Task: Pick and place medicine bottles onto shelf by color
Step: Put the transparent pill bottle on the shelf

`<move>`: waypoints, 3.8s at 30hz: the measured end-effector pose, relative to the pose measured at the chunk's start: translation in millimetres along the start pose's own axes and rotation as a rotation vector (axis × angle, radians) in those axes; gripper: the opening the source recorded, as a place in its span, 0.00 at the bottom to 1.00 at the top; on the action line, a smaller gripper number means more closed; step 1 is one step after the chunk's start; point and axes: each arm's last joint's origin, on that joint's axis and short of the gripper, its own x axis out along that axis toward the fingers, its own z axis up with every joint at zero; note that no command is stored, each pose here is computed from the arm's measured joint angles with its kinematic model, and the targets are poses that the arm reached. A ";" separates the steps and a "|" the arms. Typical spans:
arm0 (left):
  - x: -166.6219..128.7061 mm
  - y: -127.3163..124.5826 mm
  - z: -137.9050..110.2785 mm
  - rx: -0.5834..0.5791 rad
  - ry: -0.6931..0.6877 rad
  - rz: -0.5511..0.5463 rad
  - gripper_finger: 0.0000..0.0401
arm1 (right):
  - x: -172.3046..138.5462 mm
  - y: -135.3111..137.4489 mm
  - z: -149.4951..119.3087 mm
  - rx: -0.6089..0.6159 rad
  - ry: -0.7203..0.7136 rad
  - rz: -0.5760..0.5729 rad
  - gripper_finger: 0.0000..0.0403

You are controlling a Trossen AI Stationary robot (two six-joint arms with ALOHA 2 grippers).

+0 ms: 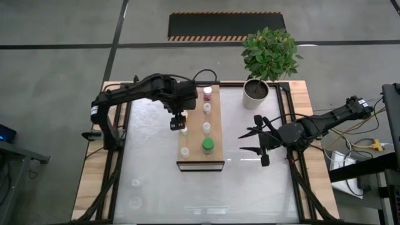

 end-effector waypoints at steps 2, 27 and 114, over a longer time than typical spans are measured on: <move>-10.3 -9.7 -1.6 -0.002 -0.039 -0.008 0.61 | 0.1 0.2 -0.2 -0.001 0.000 0.002 0.42; -26.2 -163.0 -58.7 -0.370 -0.120 -0.258 0.61 | 15.6 10.9 -37.2 -0.076 0.012 0.019 0.42; 113.6 -240.3 -212.1 -0.989 0.541 0.052 0.61 | -27.0 7.5 -64.0 -0.224 -0.203 0.143 0.42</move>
